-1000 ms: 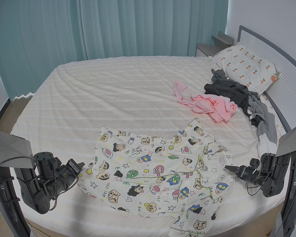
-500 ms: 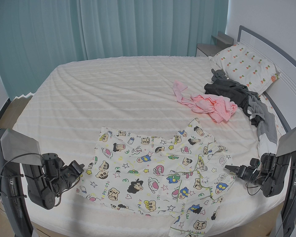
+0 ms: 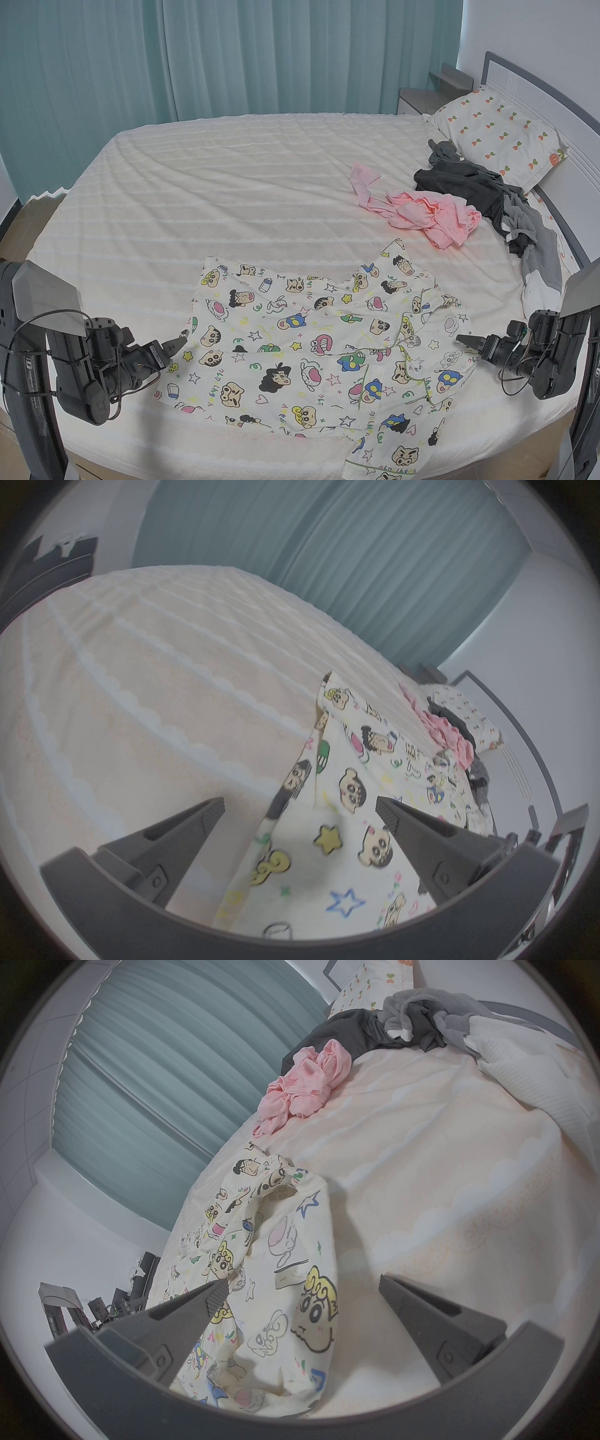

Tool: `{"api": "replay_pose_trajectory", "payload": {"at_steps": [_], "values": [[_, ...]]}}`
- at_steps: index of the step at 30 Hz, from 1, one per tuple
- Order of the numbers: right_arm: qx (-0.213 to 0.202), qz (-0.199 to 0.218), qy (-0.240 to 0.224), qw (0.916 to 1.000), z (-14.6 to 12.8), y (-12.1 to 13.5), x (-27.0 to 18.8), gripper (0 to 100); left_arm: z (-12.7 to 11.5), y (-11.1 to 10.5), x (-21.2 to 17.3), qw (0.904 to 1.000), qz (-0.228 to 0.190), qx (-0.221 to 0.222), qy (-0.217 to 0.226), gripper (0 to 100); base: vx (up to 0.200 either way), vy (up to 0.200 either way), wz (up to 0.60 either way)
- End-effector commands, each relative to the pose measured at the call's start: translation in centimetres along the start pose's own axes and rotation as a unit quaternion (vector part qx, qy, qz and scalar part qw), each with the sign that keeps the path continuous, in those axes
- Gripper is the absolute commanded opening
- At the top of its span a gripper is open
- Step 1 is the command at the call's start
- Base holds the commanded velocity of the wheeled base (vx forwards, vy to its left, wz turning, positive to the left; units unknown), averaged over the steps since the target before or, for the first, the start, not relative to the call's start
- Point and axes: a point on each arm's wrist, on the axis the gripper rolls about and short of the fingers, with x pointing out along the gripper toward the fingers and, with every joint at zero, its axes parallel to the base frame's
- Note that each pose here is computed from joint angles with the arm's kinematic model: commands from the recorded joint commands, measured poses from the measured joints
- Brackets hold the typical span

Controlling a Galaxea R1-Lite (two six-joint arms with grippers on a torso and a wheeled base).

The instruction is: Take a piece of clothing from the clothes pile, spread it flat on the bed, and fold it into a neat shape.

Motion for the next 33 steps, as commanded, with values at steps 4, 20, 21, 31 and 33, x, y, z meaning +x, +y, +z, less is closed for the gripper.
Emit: {"api": "replay_pose_trajectory", "payload": {"at_steps": [4, 20, 21, 31, 33], "values": [[0.001, 0.0, 0.001, 1.0, -0.1, -0.1, 0.0, 100, -0.5, 1.9, -3.5, 0.9953, -0.054, 0.049, 0.064, 100, 0.0, 0.0, 0.0], [0.001, -0.001, 0.002, 1.0, -0.1, -0.1, 0.0, 100, -3.1, 2.6, -2.1, 0.9694, -0.118, 0.177, 0.122, 100, 0.0, 0.0, 0.0], [0.001, -0.001, 0.002, 1.0, -0.1, -0.1, 0.0, 100, -3.3, 2.6, -2.0, 0.9687, -0.119, 0.177, 0.127, 100, 0.0, 0.0, 0.0], [0.002, -0.001, 0.002, 1.0, -0.1, -0.1, 0.1, 100, -3.6, 2.7, -2.0, 0.9682, -0.119, 0.175, 0.133, 100, 0.0, 0.0, 0.0], [0.002, -0.001, 0.003, 1.0, -0.2, -0.1, 0.0, 100, -3.8, 2.8, -2.4, 0.9683, -0.116, 0.171, 0.139, 100, 0.0, 0.0, 0.0]]}}
